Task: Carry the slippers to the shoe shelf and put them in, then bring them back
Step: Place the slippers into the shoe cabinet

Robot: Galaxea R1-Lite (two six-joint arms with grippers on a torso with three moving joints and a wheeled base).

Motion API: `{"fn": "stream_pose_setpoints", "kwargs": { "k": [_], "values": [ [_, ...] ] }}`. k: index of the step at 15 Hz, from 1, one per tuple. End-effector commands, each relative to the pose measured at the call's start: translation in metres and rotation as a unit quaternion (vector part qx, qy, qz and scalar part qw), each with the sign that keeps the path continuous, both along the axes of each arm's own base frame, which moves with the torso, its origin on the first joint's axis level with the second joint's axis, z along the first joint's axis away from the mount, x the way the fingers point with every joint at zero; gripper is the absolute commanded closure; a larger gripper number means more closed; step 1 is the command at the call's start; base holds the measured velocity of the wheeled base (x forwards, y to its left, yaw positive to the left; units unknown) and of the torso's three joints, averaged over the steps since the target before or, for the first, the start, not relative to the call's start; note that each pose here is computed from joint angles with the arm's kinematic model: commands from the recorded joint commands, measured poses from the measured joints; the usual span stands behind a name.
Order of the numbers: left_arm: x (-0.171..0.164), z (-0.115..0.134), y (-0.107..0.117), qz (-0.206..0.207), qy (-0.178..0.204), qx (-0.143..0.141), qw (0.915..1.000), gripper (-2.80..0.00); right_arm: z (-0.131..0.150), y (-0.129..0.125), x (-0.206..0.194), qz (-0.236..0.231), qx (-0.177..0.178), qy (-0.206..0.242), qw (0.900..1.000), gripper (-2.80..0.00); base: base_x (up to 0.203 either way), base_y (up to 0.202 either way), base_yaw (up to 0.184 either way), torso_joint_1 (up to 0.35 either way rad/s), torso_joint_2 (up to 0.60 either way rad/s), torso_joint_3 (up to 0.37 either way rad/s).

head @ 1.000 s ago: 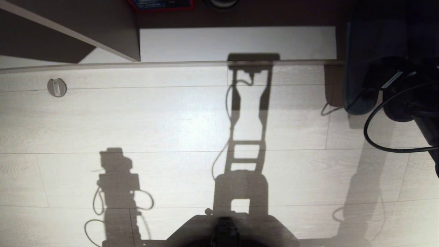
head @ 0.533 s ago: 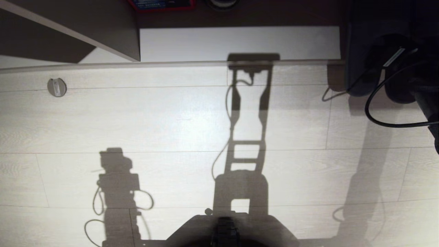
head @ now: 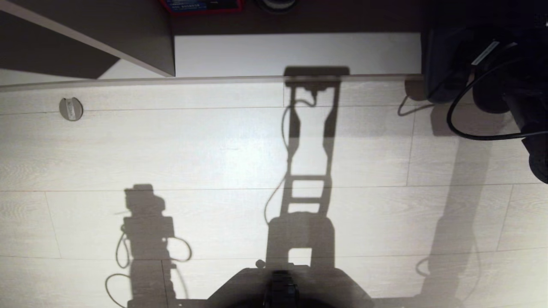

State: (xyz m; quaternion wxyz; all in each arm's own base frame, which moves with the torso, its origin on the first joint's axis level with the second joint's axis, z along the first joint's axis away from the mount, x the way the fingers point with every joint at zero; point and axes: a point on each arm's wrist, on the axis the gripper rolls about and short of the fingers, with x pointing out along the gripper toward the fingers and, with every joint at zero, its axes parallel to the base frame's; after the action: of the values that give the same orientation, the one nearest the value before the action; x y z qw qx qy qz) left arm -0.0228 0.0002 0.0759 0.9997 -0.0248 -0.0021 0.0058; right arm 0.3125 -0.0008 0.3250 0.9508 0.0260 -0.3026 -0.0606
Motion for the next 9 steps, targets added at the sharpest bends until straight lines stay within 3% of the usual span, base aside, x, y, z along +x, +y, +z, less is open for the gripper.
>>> {"fn": "stream_pose_setpoints", "kwargs": {
  "k": [1, 9],
  "values": [
    [0.000, 0.000, 0.000, 0.000, 0.000, -0.001, 1.0000, 0.00, 0.004, 0.001, 0.007, -0.002, 0.003, -0.005, 1.000, 0.00, 0.000, 0.000, 0.000, 0.000, 0.00, 0.000],
    [0.000, 0.000, 0.000, 0.000, 0.000, -0.001, 1.0000, 0.00, 0.003, 0.000, 0.021, -0.015, 0.013, 0.000, 1.000, 0.00, 0.000, 0.000, 0.000, 0.000, 0.00, 0.000]
  ]
}}
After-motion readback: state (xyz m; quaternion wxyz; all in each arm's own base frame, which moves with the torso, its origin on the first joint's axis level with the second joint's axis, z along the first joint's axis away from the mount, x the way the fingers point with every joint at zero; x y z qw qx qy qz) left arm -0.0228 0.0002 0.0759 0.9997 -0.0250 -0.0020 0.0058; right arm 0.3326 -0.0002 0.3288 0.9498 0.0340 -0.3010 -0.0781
